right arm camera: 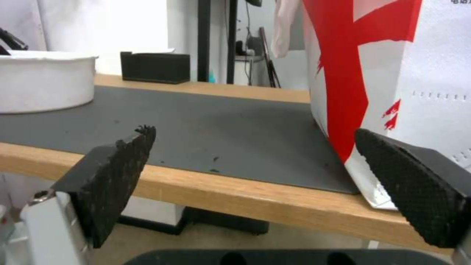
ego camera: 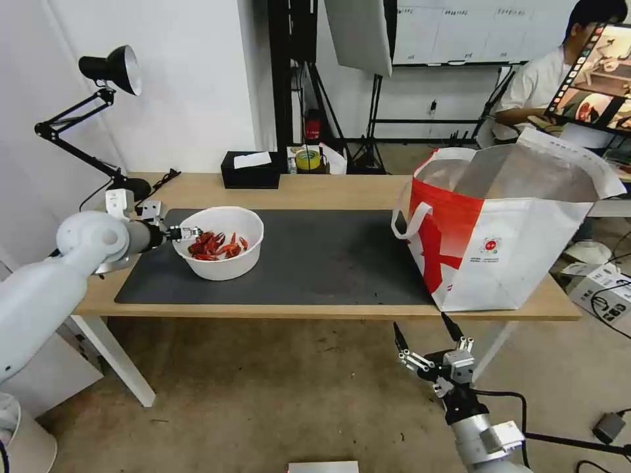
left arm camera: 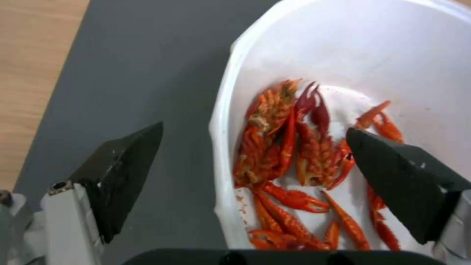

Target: Pick up the trash from the table and place it into the takeout bag.

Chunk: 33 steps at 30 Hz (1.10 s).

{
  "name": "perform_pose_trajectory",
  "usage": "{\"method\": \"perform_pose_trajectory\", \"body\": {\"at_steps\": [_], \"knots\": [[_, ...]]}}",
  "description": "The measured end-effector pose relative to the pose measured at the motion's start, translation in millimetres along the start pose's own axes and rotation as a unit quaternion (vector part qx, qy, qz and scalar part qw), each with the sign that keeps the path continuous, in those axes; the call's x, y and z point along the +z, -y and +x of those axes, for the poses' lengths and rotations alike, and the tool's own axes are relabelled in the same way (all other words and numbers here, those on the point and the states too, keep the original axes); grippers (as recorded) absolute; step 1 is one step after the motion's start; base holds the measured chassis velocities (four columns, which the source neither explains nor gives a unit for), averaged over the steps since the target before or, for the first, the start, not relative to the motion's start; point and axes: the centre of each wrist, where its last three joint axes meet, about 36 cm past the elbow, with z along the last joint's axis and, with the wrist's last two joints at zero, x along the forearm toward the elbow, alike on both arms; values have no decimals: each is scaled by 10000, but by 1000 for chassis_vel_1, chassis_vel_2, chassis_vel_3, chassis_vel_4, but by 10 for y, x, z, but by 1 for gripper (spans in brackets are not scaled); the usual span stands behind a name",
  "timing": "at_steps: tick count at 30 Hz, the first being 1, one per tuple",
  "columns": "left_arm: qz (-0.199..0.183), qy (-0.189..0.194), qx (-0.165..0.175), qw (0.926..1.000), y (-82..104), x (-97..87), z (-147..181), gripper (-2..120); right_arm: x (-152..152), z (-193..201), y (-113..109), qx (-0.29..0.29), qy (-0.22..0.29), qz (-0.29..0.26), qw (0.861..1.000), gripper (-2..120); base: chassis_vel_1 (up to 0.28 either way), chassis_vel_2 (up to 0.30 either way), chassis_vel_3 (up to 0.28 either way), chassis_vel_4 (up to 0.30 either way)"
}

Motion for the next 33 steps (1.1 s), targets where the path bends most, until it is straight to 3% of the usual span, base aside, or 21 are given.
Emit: {"method": "perform_pose_trajectory", "body": {"at_steps": [7,18,21,24,33], "knots": [[8,-65,-90,9999,13,30,-48,100,0,0,0,-1,0,0,10000,100,0,0,0,0],[323,-252,-11,9992,-31,70,-67,100,0,0,0,0,-1,0,10000,100,0,0,0,0],[340,-289,-108,9989,-19,85,-70,93,0,0,0,0,-1,0,10000,100,0,0,0,0],[329,-337,-265,9985,5,117,-90,78,0,0,0,0,0,0,10000,100,0,0,0,0],[339,-338,-321,9983,6,129,-95,49,0,0,0,0,0,0,10000,100,0,0,0,0]]}}
